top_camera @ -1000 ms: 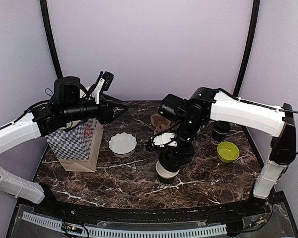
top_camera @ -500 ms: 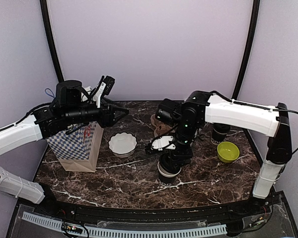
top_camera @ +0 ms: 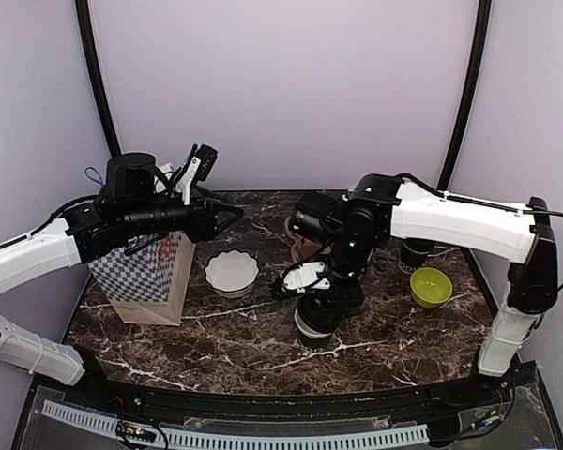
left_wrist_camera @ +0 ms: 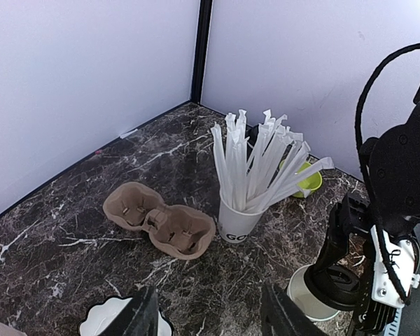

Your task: Pack the takeout coffee

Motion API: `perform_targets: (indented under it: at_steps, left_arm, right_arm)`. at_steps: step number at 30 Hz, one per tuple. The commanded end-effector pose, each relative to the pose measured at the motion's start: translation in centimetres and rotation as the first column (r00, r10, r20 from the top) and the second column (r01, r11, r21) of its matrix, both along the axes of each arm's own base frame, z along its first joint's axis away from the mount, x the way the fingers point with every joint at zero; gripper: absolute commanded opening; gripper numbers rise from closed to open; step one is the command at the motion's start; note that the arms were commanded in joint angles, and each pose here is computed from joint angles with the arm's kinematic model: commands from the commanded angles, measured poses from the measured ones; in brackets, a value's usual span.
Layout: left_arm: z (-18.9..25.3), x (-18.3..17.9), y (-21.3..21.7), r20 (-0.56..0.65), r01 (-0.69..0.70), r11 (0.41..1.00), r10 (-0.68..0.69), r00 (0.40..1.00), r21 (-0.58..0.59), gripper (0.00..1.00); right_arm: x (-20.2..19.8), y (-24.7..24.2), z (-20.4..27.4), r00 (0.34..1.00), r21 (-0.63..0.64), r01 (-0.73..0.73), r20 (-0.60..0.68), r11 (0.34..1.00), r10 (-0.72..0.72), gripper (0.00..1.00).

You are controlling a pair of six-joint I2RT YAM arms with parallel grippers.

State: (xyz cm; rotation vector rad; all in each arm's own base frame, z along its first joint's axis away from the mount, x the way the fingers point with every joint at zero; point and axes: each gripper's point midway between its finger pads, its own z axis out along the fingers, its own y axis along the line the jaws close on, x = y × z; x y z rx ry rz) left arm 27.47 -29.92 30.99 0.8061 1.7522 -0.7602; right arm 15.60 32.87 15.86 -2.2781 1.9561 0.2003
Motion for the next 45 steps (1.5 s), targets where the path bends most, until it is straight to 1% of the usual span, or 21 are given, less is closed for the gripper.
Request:
perform_targets:
  at_steps: [1, 14, 28, 32, 35, 38, 39, 40, 42, 45]
  left_arm:
    - [0.7, 0.0, 0.0, 0.016, 0.007, 1.0, -0.007, 1.0, -0.009, 0.51]
    - [0.4, 0.1, -0.3, 0.008, 0.013, 1.0, -0.013, 1.0, -0.012, 0.52]
    - [0.2, -0.2, 0.2, 0.02, 0.006, 1.0, -0.006, 1.0, -0.007, 0.52]
    - [0.2, -0.2, 0.2, 0.022, 0.009, 1.0, -0.009, 1.0, -0.009, 0.52]
    - [0.1, -0.3, 0.2, 0.018, 0.011, 1.0, -0.011, 1.0, -0.01, 0.52]
    - [-0.1, -0.3, 0.1, 0.01, 0.013, 1.0, -0.013, 1.0, -0.012, 0.52]
    - [-0.1, -0.3, 0.1, 0.006, 0.011, 1.0, -0.011, 1.0, -0.011, 0.53]
    - [-0.2, -0.2, 0.2, -0.002, 0.005, 1.0, -0.005, 1.0, -0.011, 0.57]
    - [-0.4, 0.0, 0.3, -0.014, -0.015, 1.0, 0.015, 1.0, -0.004, 0.62]
    - [-0.7, 0.2, 0.5, -0.028, -0.026, 1.0, 0.027, 0.999, 0.014, 0.63]
  right_arm:
    - [0.2, -0.2, 1.8, 0.998, 0.036, 0.007, 0.054, 0.999, -0.009, 0.6]
    - [0.6, -0.7, 0.0, 0.998, -0.028, 0.013, 0.057, 1.0, -0.012, 0.6]
    - [1.0, 0.0, -1.1, 0.999, -0.05, 0.019, 0.051, 0.999, -0.016, 0.6]
    - [1.2, 0.3, -1.1, 0.998, -0.047, 0.021, 0.053, 0.999, -0.019, 0.62]
    - [1.4, 0.5, -1.0, 0.998, -0.041, 0.025, 0.059, 0.999, -0.022, 0.66]
    - [1.4, 0.6, -1.0, 0.998, -0.042, 0.02, 0.06, 0.999, -0.017, 0.74]
    - [1.4, 0.7, -0.8, 0.998, -0.038, 0.019, 0.063, 0.999, -0.017, 0.76]
    - [1.4, 0.8, -0.4, 0.998, -0.027, 0.02, 0.066, 0.999, -0.018, 0.78]
    - [1.5, 1.2, 0.7, 0.997, 0.006, 0.023, 0.07, 1.0, -0.024, 0.81]
    - [1.0, 1.6, 2.2, 0.998, 0.055, 0.015, 0.055, 0.998, -0.018, 0.83]
